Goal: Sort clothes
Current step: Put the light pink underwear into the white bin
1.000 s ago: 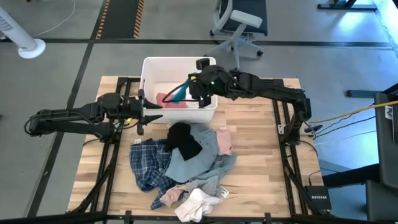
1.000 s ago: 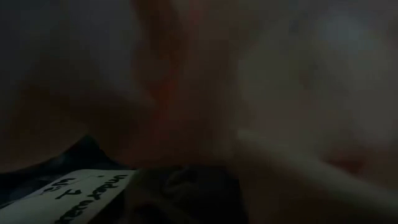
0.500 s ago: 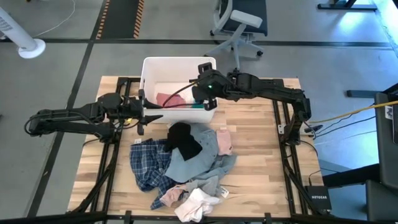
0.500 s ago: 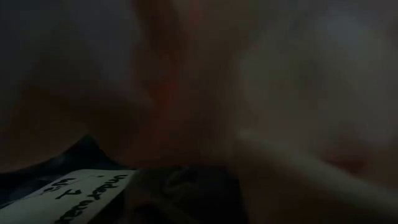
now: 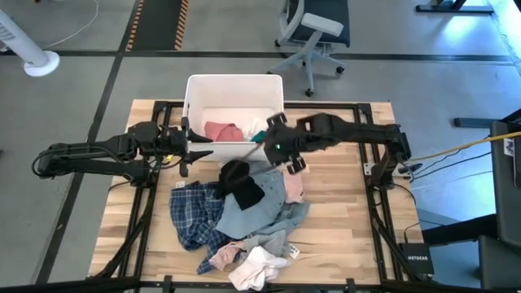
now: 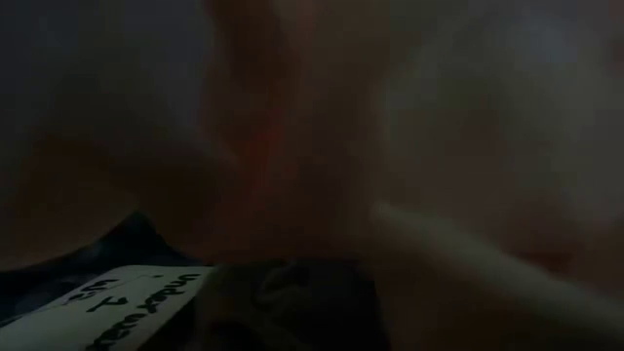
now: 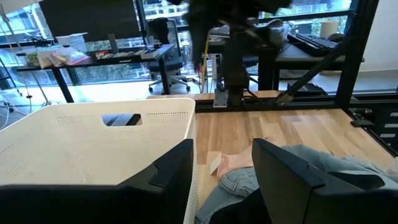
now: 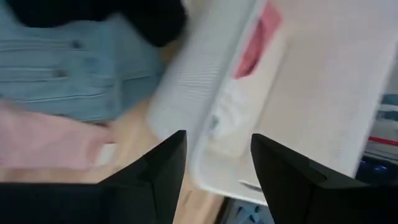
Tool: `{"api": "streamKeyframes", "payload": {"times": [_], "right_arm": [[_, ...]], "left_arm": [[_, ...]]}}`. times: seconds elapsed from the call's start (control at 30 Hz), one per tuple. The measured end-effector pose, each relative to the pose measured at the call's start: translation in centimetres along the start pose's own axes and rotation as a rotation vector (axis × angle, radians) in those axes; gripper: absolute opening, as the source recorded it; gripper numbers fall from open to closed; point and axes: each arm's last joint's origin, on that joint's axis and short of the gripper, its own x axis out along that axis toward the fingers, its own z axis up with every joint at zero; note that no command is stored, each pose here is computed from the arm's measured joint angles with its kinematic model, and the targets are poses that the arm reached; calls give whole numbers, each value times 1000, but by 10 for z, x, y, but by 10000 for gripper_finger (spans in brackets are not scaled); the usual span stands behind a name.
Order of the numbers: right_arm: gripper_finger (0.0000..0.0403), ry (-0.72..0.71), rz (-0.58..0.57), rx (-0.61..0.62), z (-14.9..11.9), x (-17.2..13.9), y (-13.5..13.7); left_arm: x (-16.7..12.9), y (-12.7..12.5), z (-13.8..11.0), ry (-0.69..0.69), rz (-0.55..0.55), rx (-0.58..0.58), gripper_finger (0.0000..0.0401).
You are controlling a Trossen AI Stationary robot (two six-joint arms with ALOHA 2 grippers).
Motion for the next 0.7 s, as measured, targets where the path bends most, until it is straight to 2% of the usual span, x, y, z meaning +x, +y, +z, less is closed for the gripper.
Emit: {"api": "streamKeyframes", "payload": {"times": [0.13,0.27,0.5,0.7], "right_arm": [[191,30,53,-25,9,-10,28],[189,49,55,-46,16,-20,52],[189,-21,70,-46,33,-37,87],[189,-102,107,-82,51,-31,131]], "left_arm": [[0,0,0,0,0,-2,159],[0,0,0,1,0,-2,159],[0,0,0,2,0,-2,159],[0,0,0,2,0,0,159]]}}
